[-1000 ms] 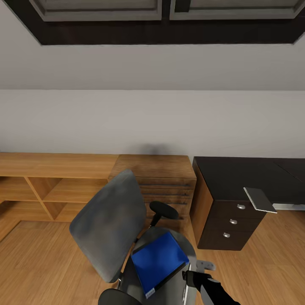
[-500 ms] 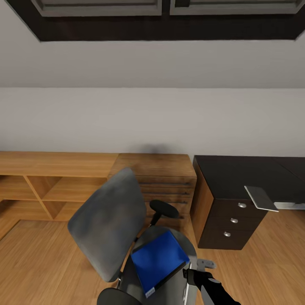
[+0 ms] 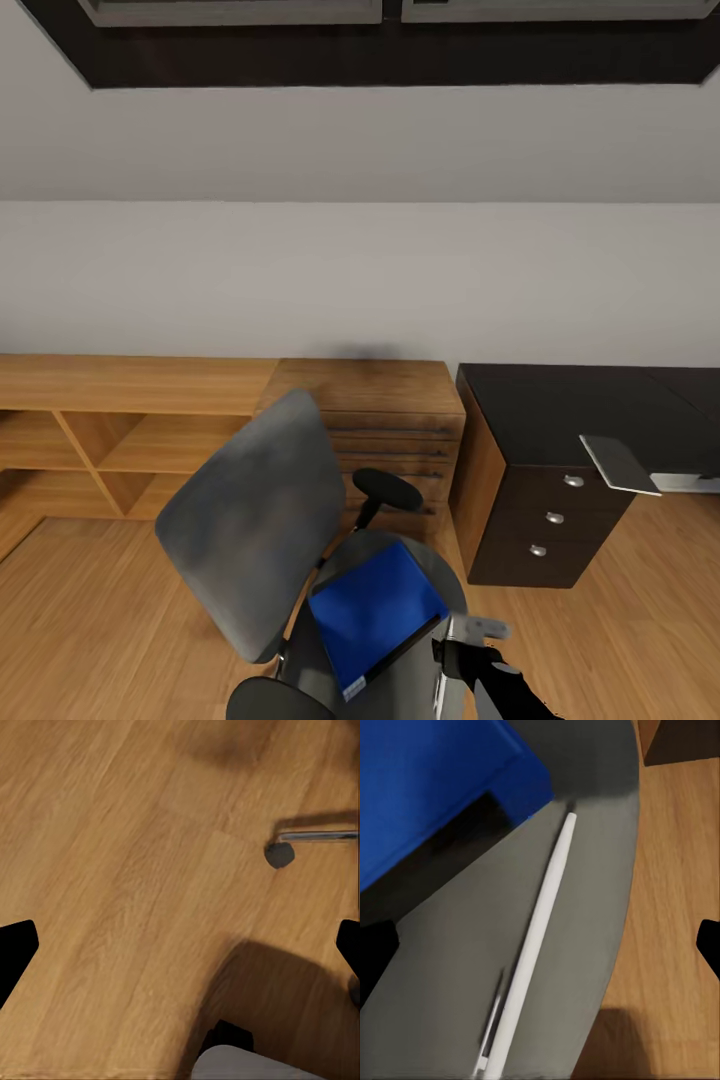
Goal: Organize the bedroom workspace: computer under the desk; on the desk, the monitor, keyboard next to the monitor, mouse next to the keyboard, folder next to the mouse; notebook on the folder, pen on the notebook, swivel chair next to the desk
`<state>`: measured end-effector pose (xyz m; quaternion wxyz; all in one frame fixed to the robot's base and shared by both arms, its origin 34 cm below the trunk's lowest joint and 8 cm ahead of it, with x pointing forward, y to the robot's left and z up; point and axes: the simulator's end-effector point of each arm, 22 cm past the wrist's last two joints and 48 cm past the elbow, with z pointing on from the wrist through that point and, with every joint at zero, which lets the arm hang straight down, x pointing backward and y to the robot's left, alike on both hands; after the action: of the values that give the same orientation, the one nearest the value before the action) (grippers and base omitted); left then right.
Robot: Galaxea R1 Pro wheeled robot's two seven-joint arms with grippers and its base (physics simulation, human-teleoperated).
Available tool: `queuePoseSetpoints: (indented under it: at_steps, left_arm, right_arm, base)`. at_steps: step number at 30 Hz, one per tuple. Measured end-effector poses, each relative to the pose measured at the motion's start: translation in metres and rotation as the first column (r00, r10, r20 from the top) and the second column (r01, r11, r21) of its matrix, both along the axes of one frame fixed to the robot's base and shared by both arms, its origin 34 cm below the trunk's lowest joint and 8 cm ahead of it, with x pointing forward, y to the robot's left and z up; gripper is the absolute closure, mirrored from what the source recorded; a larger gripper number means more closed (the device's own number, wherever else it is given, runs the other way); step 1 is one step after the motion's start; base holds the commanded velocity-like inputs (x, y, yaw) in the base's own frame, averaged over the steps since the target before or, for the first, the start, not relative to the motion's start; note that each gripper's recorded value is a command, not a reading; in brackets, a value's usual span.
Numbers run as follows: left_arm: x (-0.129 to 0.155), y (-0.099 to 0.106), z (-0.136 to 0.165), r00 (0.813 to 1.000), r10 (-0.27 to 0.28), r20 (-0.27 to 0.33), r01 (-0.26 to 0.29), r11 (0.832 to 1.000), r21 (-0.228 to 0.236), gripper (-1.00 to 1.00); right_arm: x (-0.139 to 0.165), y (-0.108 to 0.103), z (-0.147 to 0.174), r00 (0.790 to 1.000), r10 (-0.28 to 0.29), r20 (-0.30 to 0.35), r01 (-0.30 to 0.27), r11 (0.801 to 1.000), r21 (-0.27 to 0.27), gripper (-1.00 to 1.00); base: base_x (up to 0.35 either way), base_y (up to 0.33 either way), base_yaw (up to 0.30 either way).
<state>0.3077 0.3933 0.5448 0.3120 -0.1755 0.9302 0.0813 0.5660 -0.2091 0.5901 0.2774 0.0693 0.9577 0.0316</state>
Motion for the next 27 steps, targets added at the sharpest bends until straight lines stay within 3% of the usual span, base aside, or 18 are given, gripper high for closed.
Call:
queuePoseSetpoints:
  at_steps: [15,27]
  left_arm:
    - [-0.029,-0.057,-0.017,0.998,0.013,-0.06,-0.018,0.997,-0.075,-1.0]
    - [-0.031,-0.059,-0.018,0.998,0.014,-0.066,-0.019,0.997,-0.078,-1.0]
  right_arm:
    - [-0.038,0.021,-0.023,0.995,0.03,-0.097,-0.026,0.999,0.038,-1.0]
    - [-0.066,0.028,-0.037,0.986,0.043,-0.161,-0.035,0.998,0.051,-1.0]
  base:
    - [0.0,0.0,0.0]
    - [0.0,0.0,0.0]
